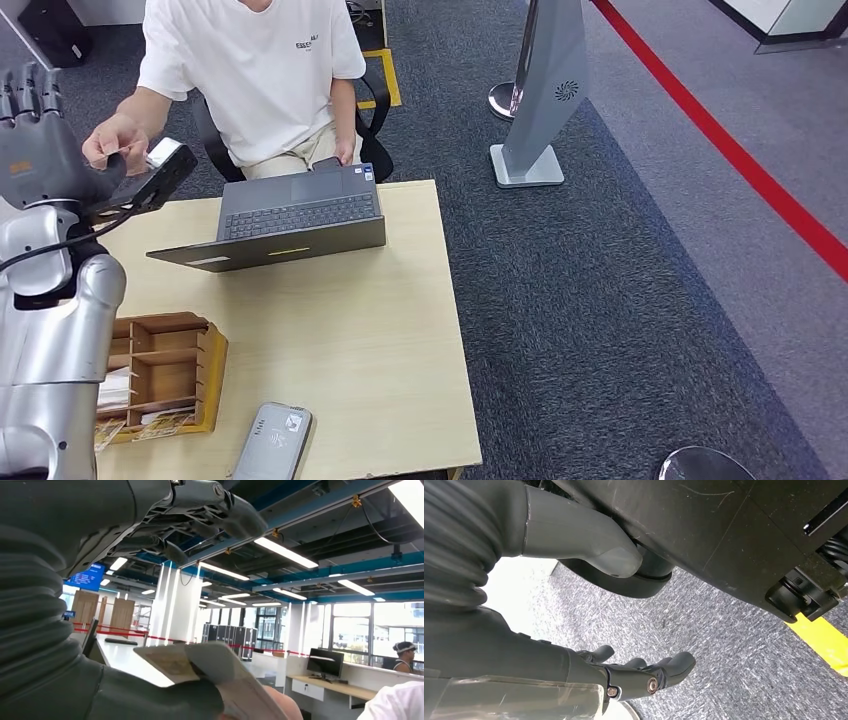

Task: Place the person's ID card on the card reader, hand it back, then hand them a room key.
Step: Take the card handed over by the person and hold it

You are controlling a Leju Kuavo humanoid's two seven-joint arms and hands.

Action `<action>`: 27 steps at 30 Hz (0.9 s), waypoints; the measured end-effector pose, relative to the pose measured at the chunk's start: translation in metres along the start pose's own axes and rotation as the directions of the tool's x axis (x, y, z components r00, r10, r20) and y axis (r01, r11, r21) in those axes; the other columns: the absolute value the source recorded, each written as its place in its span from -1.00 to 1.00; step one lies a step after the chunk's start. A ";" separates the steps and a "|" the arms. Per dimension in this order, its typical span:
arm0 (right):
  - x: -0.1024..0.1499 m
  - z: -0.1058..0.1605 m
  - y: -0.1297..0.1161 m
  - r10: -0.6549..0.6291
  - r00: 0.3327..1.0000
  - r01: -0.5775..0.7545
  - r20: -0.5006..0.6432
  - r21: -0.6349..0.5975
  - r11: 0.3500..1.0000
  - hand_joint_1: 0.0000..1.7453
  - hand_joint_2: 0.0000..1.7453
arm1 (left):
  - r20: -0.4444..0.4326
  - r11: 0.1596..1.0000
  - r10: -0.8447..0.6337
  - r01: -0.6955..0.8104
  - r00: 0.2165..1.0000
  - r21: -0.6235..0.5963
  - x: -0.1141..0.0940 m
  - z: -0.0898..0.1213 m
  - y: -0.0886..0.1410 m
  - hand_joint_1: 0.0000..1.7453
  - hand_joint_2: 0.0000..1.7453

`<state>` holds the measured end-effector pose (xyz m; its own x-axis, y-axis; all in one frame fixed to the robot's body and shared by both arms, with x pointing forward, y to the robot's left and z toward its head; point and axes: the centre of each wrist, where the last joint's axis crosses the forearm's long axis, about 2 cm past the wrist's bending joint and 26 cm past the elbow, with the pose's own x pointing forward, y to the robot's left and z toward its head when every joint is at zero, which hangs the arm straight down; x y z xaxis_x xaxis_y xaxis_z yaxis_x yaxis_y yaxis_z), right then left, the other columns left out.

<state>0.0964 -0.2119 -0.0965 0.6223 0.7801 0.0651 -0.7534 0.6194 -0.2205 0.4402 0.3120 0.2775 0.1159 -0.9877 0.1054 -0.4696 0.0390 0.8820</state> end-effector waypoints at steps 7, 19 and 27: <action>0.000 0.000 0.000 0.013 1.000 -0.013 0.002 -0.004 1.000 -1.00 1.00 | 0.015 1.000 0.010 -0.009 1.000 -0.022 -0.002 0.007 -0.007 1.00 1.00; 0.001 0.000 0.000 0.049 0.999 -0.049 0.009 -0.011 0.999 -1.00 1.00 | 0.033 0.999 0.015 -0.014 0.999 -0.038 -0.004 0.011 -0.010 1.00 1.00; 0.001 0.000 0.000 0.058 0.998 -0.058 0.011 -0.011 0.998 -1.00 1.00 | 0.068 0.999 0.044 -0.042 0.997 -0.031 -0.002 0.023 -0.013 1.00 1.00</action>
<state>0.0965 -0.2109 -0.0963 0.5751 0.8157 0.0625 -0.7859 0.5721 -0.2346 0.4258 0.3098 0.2549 0.0353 -0.9930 0.1129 -0.4468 0.0853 0.8905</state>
